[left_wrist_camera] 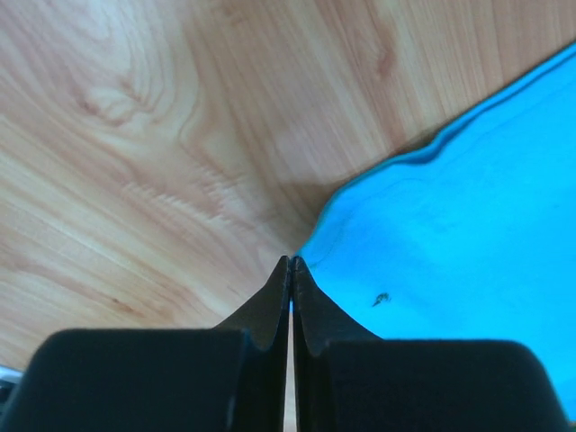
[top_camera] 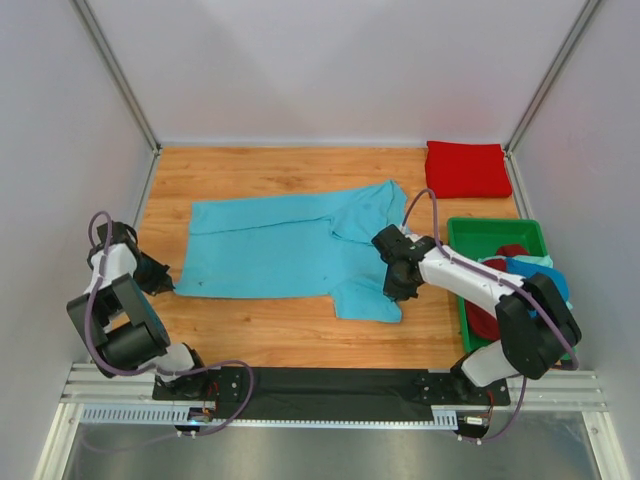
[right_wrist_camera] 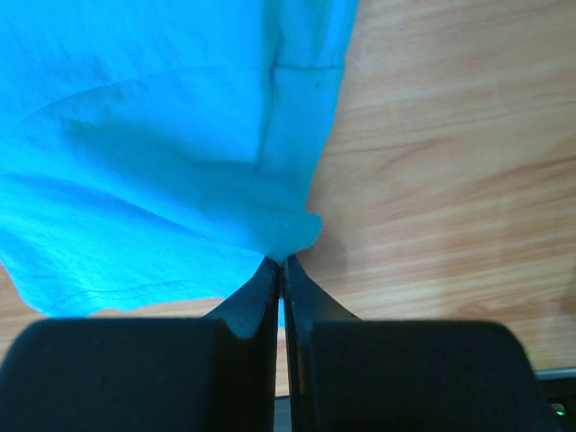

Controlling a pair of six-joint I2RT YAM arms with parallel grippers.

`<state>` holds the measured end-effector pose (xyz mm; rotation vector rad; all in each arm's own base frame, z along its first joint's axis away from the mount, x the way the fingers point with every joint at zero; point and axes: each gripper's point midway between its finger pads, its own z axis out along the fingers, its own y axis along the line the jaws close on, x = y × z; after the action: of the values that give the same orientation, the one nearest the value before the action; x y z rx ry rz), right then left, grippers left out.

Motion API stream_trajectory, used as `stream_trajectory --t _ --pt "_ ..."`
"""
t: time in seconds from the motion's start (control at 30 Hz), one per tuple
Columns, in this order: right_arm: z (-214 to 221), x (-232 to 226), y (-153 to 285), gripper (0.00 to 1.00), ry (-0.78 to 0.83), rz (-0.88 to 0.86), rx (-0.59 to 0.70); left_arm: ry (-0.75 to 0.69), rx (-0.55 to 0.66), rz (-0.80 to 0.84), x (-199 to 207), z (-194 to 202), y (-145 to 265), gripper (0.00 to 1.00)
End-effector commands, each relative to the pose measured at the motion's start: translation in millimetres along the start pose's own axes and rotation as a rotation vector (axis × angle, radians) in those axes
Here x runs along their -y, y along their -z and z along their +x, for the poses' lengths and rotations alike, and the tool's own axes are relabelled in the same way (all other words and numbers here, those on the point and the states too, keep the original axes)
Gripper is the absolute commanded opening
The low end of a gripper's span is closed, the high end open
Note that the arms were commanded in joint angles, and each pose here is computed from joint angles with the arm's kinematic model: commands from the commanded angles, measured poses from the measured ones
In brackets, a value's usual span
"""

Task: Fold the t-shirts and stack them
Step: Fold the tshirt

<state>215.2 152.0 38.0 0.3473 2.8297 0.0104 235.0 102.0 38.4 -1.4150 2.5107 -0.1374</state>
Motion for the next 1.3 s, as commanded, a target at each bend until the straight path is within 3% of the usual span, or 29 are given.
stream_trajectory --t 0.0,0.33,0.6,0.87,1.27 --pt "-4.8 16.9 10.0 0.01 0.045 0.03 0.036 0.03 0.043 0.009 -2.4 2.6 14.2 0.0" --pt "-70.7 -10.3 33.6 0.0 0.056 -0.06 0.056 -0.032 0.05 0.081 32.3 1.5 31.4 0.0" --pt "-128.0 -35.8 39.5 0.0 0.022 -0.11 0.087 -0.029 0.054 0.093 59.2 -23.9 31.5 0.0" --pt "-163.0 -40.2 29.7 0.0 -0.034 -0.137 0.047 -0.01 0.046 0.106 82.7 -50.6 21.7 0.0" --pt "-196.6 -55.6 23.8 0.0 -0.086 -0.201 -0.001 -0.003 0.004 0.124 108.3 -59.7 1.4 0.0"
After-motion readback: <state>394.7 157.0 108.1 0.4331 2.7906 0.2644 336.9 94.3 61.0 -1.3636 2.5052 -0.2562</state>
